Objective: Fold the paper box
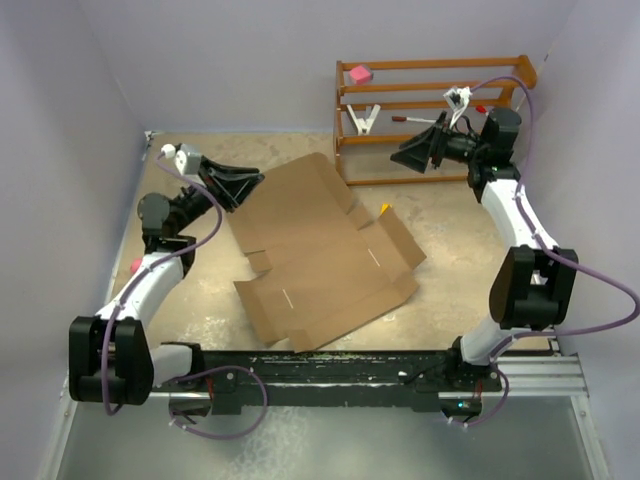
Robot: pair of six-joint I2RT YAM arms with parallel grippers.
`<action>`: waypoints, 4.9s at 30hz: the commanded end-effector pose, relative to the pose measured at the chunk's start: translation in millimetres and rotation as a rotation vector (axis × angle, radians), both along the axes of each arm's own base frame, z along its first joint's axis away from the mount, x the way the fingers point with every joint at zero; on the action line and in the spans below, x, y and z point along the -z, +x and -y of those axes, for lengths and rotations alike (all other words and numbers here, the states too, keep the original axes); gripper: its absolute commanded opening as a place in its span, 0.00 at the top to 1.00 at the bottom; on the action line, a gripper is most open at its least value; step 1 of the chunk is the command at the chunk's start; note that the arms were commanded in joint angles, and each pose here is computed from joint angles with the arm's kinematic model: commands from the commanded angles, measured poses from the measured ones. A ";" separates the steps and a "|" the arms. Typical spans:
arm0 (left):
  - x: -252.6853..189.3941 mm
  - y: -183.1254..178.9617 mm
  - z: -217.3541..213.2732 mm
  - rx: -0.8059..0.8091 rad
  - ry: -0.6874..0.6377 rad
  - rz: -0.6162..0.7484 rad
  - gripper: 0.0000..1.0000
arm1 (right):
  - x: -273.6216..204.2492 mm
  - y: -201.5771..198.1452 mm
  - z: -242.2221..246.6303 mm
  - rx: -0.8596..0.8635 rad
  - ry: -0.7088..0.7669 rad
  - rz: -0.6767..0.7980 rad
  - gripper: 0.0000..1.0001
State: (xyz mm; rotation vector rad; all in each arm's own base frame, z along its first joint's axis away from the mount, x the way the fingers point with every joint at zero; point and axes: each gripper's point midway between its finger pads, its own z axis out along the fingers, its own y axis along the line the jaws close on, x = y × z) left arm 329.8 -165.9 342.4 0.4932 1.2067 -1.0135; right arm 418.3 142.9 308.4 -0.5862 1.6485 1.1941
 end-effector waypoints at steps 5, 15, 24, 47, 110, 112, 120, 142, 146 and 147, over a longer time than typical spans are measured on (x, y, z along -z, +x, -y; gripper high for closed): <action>59.5 61.3 -79.6 -0.497 0.067 -0.452 0.16 | 1.0 17.8 6.0 0.084 -0.004 -0.115 0.20; 82.5 64.8 -87.8 -0.419 0.032 -0.623 0.04 | 26.1 48.4 21.9 0.124 -0.209 0.146 0.98; 80.7 60.8 -89.0 -0.422 0.061 -0.600 0.03 | 6.1 21.2 13.9 0.103 -0.129 0.157 0.00; 92.7 63.6 -91.9 -0.407 0.067 -0.648 0.04 | 183.2 96.4 -60.0 0.203 -0.372 -0.162 0.21; -21.7 13.5 -16.6 -0.224 0.165 -0.185 0.03 | -39.1 -19.1 9.8 0.089 -0.044 0.239 1.00; -13.0 29.2 -21.0 -0.263 0.180 -0.170 0.03 | -43.1 -24.3 7.6 0.066 -0.037 0.254 1.00; -26.6 61.5 -59.6 -0.162 0.137 -0.137 0.03 | -64.5 -50.8 1.0 -0.010 -0.026 0.324 1.00; 15.3 82.6 -20.3 0.047 0.189 -0.104 0.08 | -86.7 -78.6 -6.5 -0.107 -0.002 0.394 1.00; 11.6 76.1 -10.2 0.162 0.147 -0.077 0.14 | -86.8 -78.7 -6.5 -0.109 -0.003 0.399 1.00; 8.1 72.3 -7.1 0.188 0.142 -0.050 0.16 | -86.9 -78.6 -6.5 -0.109 -0.003 0.400 1.00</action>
